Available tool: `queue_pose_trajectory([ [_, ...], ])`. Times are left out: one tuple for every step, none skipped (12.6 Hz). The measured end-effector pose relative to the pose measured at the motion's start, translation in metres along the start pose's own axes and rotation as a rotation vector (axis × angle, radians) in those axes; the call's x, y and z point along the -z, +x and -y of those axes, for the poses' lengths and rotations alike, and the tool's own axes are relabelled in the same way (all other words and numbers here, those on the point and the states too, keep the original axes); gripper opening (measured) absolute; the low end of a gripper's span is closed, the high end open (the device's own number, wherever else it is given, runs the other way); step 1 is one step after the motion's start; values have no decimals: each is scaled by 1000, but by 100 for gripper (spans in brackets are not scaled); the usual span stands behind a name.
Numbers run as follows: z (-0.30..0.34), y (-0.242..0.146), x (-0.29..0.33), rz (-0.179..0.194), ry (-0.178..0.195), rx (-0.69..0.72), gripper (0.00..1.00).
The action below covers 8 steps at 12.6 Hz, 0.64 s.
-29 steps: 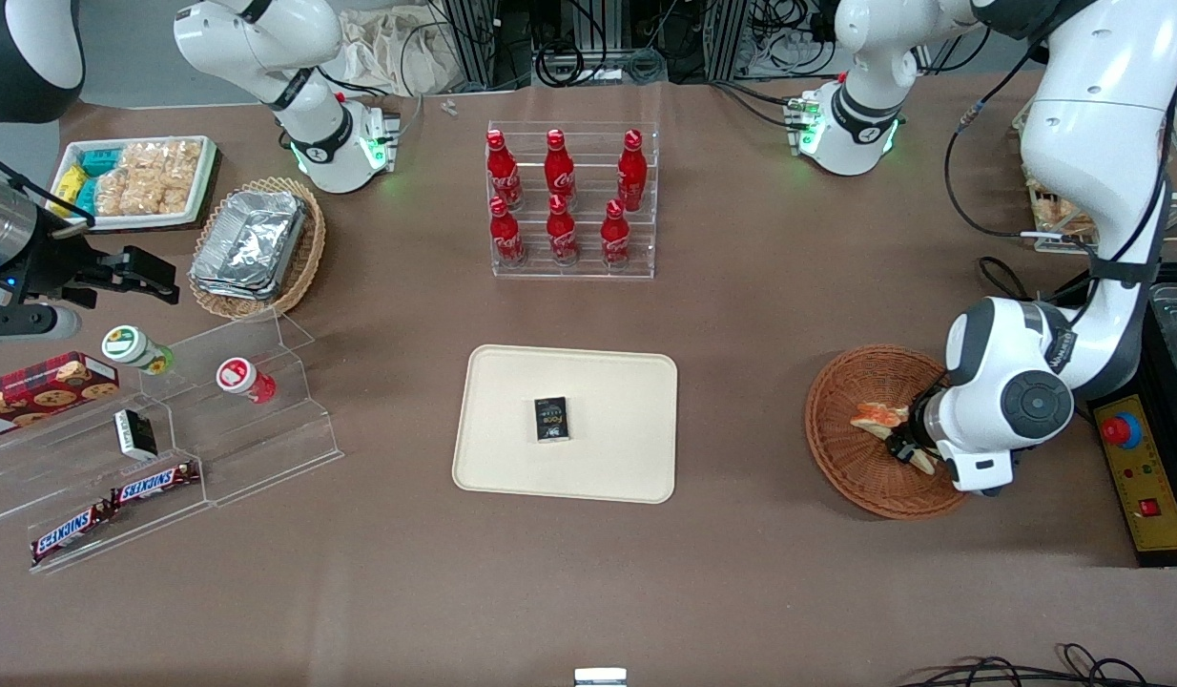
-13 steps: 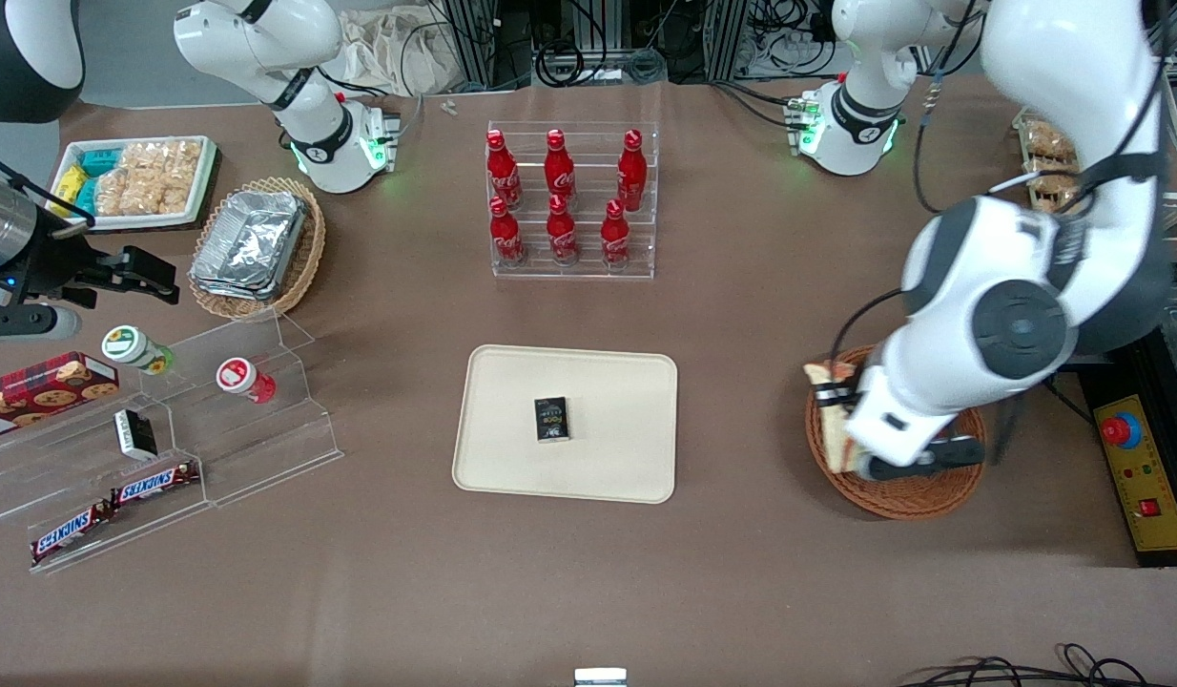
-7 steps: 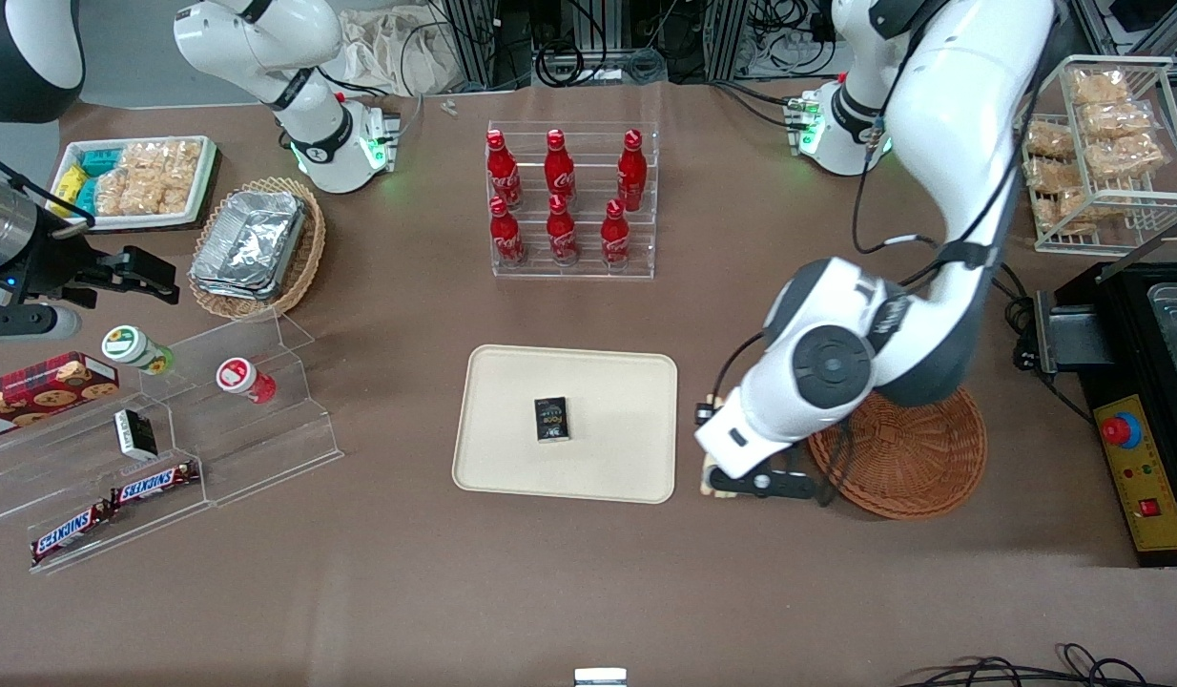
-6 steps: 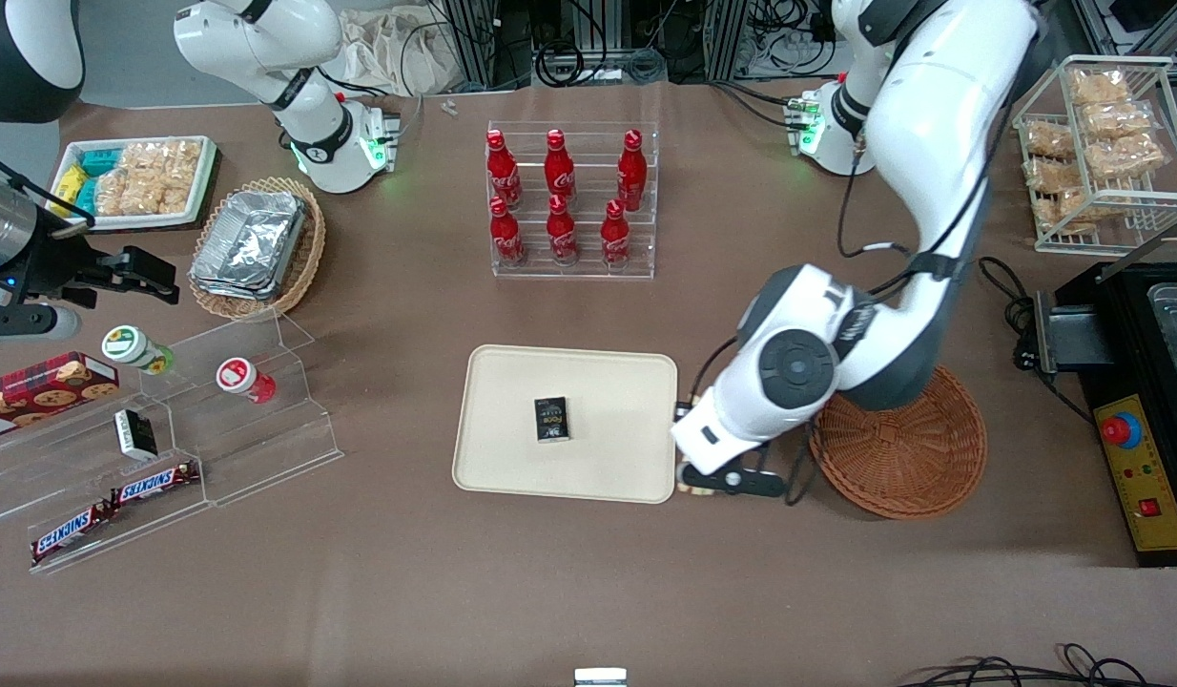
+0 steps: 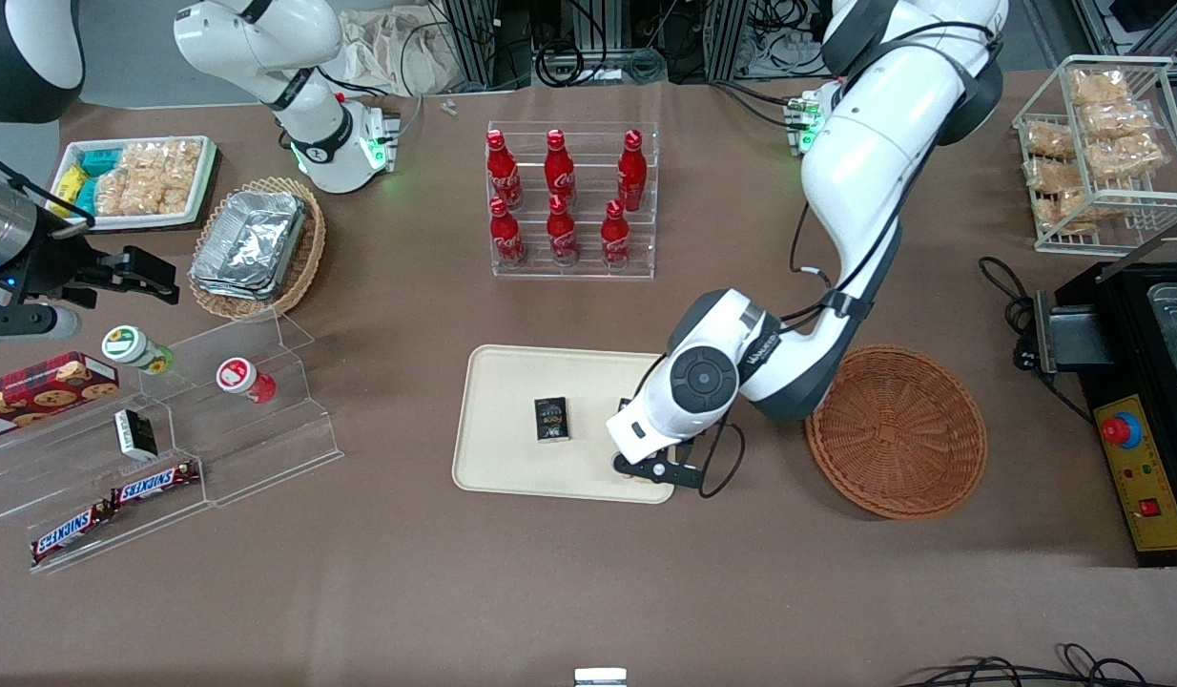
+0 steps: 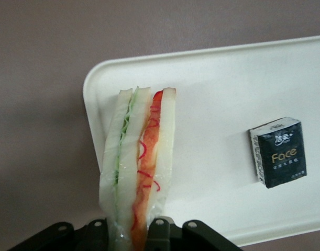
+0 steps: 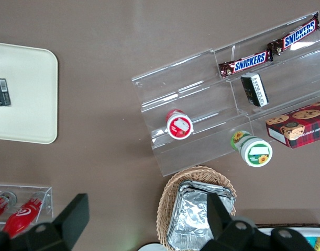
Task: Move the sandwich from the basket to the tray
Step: 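Carry the sandwich over to the cream tray with the left gripper, then lower the sandwich onto the tray and open the left gripper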
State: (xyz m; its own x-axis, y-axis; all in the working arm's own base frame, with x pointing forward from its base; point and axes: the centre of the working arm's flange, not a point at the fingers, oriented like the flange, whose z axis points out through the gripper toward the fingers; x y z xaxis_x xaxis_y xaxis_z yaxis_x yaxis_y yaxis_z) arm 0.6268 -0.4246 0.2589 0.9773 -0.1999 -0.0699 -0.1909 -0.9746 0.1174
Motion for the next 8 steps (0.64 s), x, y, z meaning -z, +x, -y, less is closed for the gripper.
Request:
queue_pose_trajectory([
  [-3, -1, -6, 1, 3, 23, 17],
  [-6, -2, -10, 1, 5, 55, 17],
  [-10, -3, -12, -1, 4, 81, 17],
  [-14, -4, -13, -5, 3, 101, 17],
  [-16, -5, -15, -6, 2, 125, 17],
  [-17, -5, -16, -8, 0, 154, 17],
  [-17, -4, -17, -16, -6, 184, 17],
  [-17, -3, -19, -23, -12, 207, 17],
])
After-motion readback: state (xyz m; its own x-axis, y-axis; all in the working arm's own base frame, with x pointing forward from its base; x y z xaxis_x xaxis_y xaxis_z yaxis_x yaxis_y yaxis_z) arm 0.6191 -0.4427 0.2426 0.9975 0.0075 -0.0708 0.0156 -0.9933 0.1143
